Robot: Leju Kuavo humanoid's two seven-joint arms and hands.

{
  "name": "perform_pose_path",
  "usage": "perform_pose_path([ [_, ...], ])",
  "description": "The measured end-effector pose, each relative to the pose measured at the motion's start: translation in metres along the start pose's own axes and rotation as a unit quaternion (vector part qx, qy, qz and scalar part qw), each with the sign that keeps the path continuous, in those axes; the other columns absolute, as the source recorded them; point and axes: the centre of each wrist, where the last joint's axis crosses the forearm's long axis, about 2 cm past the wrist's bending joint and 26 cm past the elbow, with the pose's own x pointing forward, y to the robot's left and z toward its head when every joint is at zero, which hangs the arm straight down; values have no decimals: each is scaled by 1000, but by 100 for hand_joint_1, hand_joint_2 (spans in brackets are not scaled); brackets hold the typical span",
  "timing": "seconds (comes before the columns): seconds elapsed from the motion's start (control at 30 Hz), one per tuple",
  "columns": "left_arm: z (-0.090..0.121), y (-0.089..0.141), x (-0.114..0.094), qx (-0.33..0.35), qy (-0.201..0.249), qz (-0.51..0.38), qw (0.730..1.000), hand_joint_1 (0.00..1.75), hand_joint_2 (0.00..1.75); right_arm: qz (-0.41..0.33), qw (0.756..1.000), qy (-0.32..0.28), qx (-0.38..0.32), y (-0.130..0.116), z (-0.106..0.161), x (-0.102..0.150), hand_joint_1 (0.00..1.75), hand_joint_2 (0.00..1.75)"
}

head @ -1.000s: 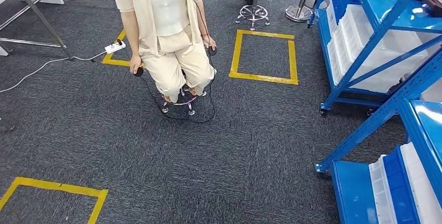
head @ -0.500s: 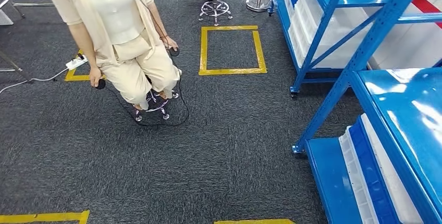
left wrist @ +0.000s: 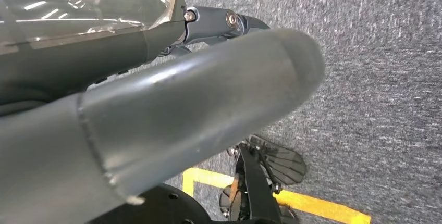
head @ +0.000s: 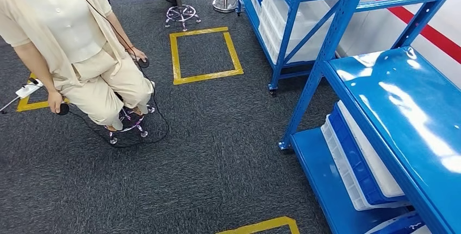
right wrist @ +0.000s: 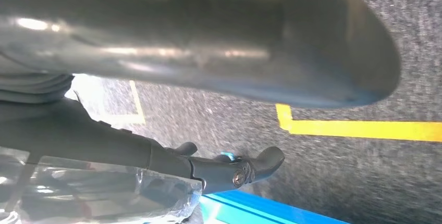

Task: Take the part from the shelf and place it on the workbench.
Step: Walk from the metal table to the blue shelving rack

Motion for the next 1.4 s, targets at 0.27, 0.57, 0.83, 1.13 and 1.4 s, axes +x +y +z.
perform_pose_path([
  [0.27, 0, 1, -2, 1, 1, 0, 1000, 0, 0, -3, 1000, 1, -1, -1, -1, -1, 0, 0],
  [0.57, 0, -1, 1, 2, -3, 2, 1000, 0, 0, -6, 1000, 0, -1, -1, 0, 1, 0, 0],
  [0.83, 0, 1, -1, 8, 1, 6, 1000, 0, 0, -4, 1000, -4, 0, 1, 1, 2, 0, 0],
  [1.13, 0, 2, -2, 11, 5, 14, 1000, 0, 0, -2, 1000, -6, -1, 0, 0, 3, 0, 0],
  [1.4, 0, 2, -2, 14, 7, 16, 1000, 0, 0, 1, 1000, -7, -3, -1, -1, 3, 0, 0],
])
